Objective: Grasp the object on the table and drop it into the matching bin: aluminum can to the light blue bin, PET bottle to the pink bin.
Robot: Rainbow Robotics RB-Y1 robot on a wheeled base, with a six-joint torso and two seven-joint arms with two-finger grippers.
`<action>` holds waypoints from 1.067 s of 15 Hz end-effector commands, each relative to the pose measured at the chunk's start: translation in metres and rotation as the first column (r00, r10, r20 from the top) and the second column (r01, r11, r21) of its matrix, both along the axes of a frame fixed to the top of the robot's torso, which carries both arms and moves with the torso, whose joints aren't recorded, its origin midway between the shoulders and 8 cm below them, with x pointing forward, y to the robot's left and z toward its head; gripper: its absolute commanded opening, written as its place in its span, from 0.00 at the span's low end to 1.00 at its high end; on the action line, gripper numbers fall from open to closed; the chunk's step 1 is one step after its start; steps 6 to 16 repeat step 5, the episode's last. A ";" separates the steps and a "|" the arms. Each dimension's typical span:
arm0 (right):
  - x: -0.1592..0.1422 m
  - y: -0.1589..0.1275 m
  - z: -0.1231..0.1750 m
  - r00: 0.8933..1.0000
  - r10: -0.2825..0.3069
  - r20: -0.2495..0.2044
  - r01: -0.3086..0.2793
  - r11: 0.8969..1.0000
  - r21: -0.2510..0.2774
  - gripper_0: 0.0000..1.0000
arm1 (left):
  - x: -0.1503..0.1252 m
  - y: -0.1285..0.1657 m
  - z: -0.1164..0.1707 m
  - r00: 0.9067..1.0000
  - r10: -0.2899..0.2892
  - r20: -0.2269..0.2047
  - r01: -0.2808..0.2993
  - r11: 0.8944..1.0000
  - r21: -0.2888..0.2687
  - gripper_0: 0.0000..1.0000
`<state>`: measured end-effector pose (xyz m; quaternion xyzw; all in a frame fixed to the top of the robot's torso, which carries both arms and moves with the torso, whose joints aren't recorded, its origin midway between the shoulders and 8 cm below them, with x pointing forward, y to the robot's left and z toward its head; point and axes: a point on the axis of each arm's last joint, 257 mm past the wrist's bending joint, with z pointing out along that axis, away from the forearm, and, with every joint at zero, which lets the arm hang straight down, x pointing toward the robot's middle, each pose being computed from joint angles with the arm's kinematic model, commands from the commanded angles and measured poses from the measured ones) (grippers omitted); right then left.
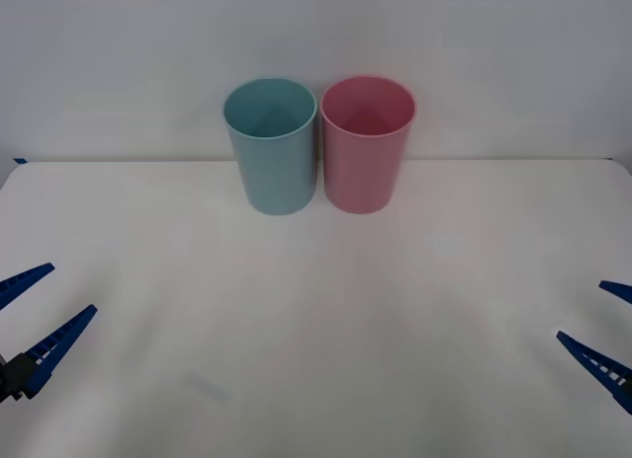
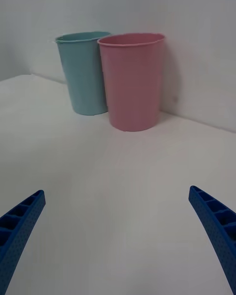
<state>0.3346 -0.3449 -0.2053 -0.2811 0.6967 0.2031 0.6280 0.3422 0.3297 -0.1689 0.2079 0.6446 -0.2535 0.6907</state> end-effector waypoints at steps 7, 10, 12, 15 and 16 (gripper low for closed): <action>-0.007 -0.004 -0.002 1.000 -0.002 -0.009 0.002 1.000 -0.002 1.00 | 0.000 0.000 0.000 1.000 0.000 0.000 0.000 1.000 0.000 1.00; -0.007 -0.004 -0.002 1.000 -0.002 -0.009 0.002 1.000 -0.002 1.00 | 0.000 0.000 0.000 1.000 0.000 0.000 0.000 1.000 0.000 1.00; -0.007 -0.004 -0.002 1.000 -0.002 -0.009 0.002 1.000 -0.002 1.00 | 0.000 0.000 0.000 1.000 0.000 0.000 0.000 1.000 0.000 1.00; -0.007 -0.004 -0.002 1.000 -0.002 -0.009 0.002 1.000 -0.002 1.00 | 0.000 0.000 0.000 1.000 0.000 0.000 0.000 1.000 0.000 1.00; -0.007 -0.004 -0.002 1.000 -0.002 -0.009 0.002 1.000 -0.002 1.00 | 0.000 0.000 0.000 1.000 0.000 0.000 0.000 1.000 0.000 1.00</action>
